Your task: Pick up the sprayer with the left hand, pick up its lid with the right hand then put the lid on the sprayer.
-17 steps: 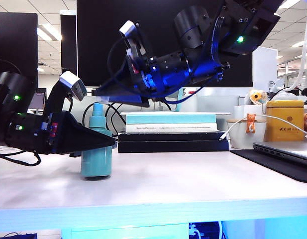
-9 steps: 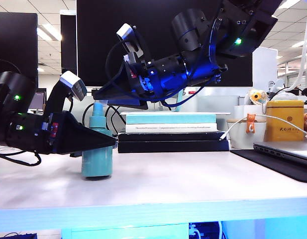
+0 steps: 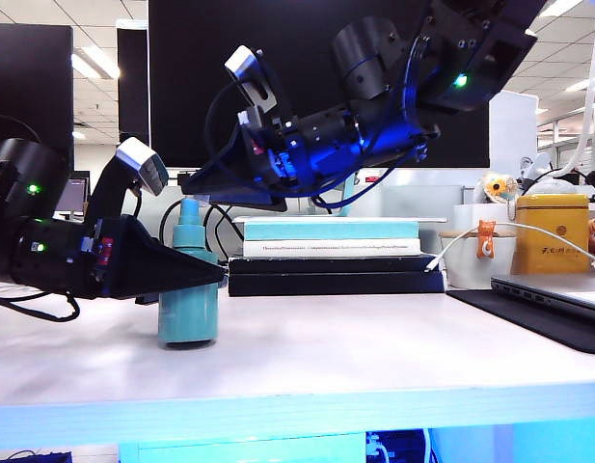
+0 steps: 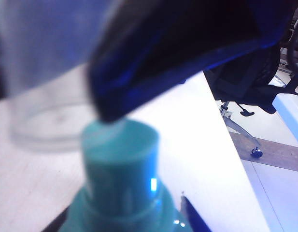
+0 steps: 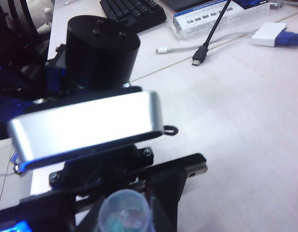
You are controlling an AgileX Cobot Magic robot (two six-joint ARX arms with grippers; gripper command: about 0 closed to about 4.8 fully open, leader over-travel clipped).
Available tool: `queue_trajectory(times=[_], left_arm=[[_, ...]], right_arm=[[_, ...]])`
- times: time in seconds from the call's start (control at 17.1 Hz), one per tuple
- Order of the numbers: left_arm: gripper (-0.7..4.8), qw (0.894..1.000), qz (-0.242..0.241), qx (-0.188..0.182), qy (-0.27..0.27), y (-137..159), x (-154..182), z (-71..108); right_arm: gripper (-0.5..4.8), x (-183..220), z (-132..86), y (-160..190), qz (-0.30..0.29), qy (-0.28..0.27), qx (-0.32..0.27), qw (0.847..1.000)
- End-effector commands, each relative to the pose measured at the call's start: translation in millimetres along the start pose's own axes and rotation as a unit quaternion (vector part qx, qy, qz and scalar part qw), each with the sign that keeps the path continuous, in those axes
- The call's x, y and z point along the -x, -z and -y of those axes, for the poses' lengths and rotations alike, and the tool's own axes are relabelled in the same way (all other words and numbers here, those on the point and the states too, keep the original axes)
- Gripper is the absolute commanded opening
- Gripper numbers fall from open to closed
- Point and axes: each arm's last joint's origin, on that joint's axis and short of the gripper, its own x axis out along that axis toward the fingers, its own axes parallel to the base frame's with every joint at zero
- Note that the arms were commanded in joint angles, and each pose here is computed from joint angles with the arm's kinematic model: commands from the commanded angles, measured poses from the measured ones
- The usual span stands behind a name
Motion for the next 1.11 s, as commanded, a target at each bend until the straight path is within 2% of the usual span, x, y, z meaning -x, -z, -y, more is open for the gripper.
queue_trajectory(times=[0.06, 0.29, 0.47, 0.82, 1.11], left_arm=[[2.36, 1.0, -0.003, 0.005, -0.002, 1, -1, 0.5], [2.36, 1.0, -0.006, 0.007, -0.003, 2, -1, 0.7], [2.36, 1.0, -0.008, 0.005, -0.008, 2, -1, 0.4], [2.36, 0.998, -0.024, -0.012, -0.053, 3, 0, -2.3], [2.36, 0.998, -0.027, -0.022, -0.059, 3, 0, -2.8]], right_arm=[[1.07, -10, 0, 15, -0.025, -0.006, -0.019, 0.999], [1.07, -14, -2, 18, -0.032, -0.011, -0.022, 0.999], [1.07, -6, 5, 19, -0.037, -0.001, -0.034, 0.999], [1.07, 3, 4, 11, -0.033, 0.005, -0.033, 0.999], [1.07, 3, 3, 14, -0.045, 0.0, -0.046, 0.998]])
